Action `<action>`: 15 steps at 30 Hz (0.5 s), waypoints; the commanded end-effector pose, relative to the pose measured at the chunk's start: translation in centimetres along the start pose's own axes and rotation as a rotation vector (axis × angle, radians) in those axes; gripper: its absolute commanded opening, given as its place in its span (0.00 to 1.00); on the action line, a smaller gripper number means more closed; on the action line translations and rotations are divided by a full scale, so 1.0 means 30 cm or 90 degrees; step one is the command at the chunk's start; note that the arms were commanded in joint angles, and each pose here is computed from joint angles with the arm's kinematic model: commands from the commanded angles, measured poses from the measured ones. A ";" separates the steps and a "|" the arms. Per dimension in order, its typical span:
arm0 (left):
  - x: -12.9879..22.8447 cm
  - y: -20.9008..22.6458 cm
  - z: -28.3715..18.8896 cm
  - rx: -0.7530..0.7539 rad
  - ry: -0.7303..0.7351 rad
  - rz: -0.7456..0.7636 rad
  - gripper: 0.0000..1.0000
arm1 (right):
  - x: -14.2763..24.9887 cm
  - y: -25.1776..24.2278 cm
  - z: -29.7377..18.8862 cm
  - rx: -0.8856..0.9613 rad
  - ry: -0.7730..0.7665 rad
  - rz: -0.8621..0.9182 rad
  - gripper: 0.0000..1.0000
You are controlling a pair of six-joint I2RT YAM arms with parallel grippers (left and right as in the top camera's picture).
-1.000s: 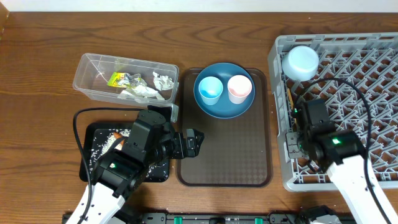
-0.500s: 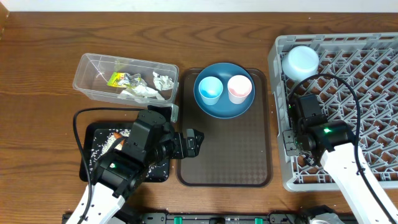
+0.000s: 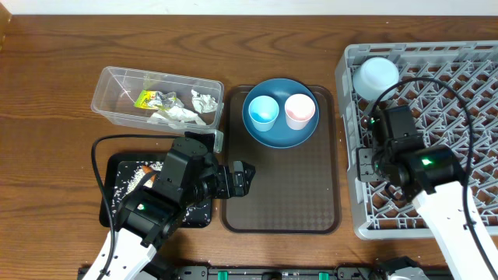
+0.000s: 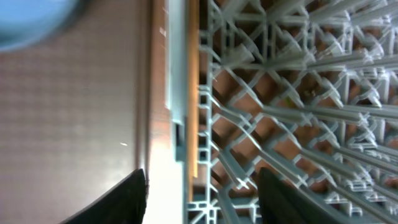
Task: Sort waste into correct bins and load items into the dishwasher rack
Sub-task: 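Move the left gripper up over the blue cup in the bowl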
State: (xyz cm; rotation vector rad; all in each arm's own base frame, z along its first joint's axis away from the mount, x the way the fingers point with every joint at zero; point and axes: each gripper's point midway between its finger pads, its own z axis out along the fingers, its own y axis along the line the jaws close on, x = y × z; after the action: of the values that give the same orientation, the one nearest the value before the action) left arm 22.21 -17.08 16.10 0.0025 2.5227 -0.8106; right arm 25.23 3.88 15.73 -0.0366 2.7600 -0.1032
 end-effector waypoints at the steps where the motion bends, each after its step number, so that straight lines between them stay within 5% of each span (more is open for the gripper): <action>1: -0.008 0.003 -0.003 -0.003 -0.006 0.000 1.00 | -0.029 0.042 -0.052 -0.068 -0.022 0.053 0.70; 5: -0.008 0.003 -0.003 -0.003 -0.006 0.000 1.00 | -0.020 0.101 -0.067 -0.137 -0.010 0.087 0.86; 6: -0.008 0.003 -0.003 -0.003 -0.006 0.000 1.00 | -0.019 0.115 -0.069 -0.151 -0.006 0.095 0.99; 15: -0.008 0.003 -0.003 -0.003 -0.006 0.000 1.00 | -0.010 0.134 -0.073 -0.173 0.007 0.113 0.99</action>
State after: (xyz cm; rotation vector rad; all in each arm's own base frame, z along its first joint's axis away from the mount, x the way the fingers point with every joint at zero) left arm 22.21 -17.08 16.10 0.0025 2.5227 -0.8106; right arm 24.41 7.98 16.78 0.0885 2.7715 0.2752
